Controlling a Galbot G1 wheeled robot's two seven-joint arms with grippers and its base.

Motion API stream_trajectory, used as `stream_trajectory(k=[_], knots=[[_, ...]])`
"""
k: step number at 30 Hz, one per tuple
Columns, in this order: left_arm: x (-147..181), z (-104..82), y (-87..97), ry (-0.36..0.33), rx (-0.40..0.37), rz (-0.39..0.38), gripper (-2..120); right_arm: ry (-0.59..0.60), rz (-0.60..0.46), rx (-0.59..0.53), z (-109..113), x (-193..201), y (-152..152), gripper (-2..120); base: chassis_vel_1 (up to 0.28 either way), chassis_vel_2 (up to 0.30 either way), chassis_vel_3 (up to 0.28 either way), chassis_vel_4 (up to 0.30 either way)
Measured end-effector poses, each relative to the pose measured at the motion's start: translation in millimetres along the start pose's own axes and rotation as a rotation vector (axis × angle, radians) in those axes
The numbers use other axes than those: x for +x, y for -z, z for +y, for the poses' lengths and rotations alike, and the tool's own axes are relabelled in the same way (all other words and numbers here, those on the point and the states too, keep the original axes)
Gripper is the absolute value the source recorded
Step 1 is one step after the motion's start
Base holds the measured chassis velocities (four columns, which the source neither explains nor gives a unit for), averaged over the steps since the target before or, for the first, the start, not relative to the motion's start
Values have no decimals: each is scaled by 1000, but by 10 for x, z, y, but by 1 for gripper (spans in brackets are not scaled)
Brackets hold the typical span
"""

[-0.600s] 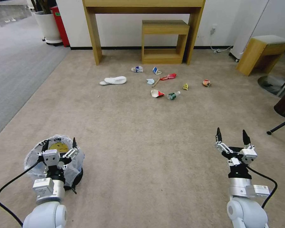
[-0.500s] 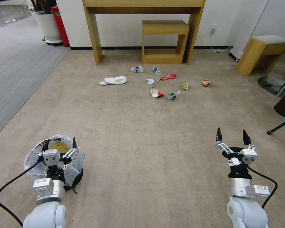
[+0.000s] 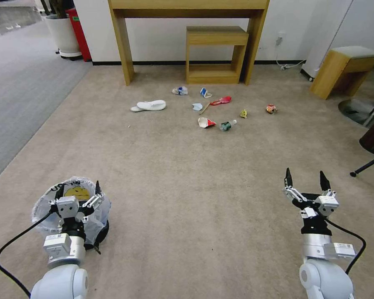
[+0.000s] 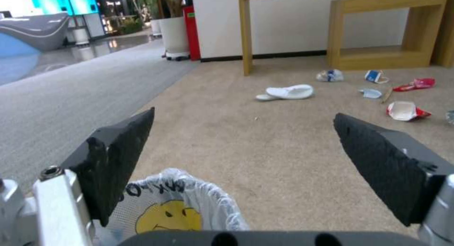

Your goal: Pick up the trash bin and place the garbage on the floor into it.

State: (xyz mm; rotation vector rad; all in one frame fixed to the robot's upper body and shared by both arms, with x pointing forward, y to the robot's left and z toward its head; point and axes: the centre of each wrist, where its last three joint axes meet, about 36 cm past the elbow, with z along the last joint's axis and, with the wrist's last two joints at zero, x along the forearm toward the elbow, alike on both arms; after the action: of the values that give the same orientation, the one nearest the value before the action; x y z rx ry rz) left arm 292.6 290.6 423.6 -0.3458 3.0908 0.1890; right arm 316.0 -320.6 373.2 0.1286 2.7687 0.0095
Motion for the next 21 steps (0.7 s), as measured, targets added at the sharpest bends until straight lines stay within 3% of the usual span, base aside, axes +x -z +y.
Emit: stream_trajectory(k=[21], knots=[[8,9,0,1,-2,1,100,3,10,34,-15,31,-17,100,2,2,-1,-3]])
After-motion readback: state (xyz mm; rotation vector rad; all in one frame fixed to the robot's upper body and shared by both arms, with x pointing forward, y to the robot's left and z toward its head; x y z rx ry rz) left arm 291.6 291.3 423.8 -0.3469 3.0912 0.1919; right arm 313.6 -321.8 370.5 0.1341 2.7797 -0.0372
